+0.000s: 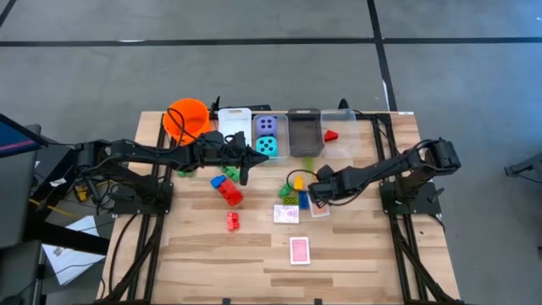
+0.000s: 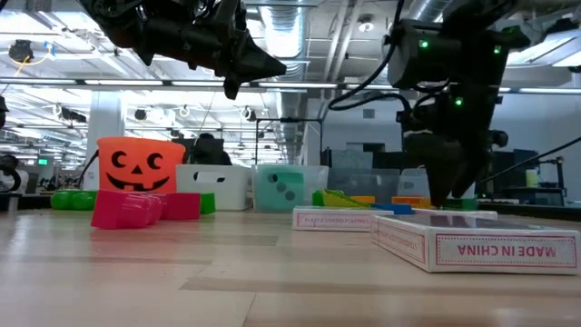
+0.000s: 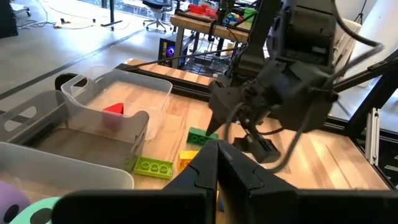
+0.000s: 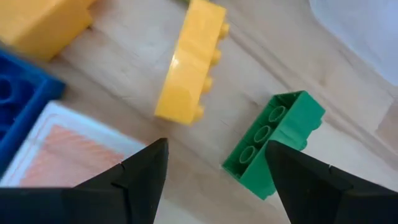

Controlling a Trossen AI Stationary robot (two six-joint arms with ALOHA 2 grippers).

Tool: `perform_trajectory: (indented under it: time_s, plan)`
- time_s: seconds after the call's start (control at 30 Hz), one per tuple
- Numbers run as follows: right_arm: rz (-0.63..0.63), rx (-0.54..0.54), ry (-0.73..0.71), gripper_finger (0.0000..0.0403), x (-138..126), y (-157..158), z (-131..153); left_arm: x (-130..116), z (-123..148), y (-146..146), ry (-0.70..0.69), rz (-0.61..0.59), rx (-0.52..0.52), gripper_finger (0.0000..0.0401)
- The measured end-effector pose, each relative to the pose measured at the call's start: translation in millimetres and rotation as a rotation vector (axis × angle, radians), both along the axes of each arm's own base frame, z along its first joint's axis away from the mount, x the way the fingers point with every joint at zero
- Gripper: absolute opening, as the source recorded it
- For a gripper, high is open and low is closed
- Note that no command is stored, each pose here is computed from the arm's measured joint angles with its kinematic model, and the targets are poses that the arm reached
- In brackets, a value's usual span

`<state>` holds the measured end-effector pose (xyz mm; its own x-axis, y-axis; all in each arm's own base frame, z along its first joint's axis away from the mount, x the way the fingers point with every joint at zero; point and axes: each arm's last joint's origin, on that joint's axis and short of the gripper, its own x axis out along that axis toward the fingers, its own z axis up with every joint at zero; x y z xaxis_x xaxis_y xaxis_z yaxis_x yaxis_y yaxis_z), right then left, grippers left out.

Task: Pick & Place Toys
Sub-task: Put the small green game piece into the right transparent bin

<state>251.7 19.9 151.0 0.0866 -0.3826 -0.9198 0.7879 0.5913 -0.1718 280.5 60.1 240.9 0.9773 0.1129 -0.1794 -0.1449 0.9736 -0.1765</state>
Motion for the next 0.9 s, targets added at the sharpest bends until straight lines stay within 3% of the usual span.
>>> perform_trajectory:
  time_s: [0.23,0.4,0.7,0.9]
  plan:
    - [0.02,-0.097,-0.102,0.0265,13,19,20,0,0,0,0.0,0.0,0.0,0.0]
    - [-0.036,-0.212,-0.168,0.0265,12,29,28,0,0,0,0.0,0.0,0.001,0.0]
    - [-0.288,-0.432,-0.338,0.0265,-25,59,35,0,0,0,0.003,-0.005,0.03,0.0]
    - [-0.399,-0.445,-0.41,0.0265,-43,74,12,0,-2,0,0.026,-0.006,0.026,0.0]
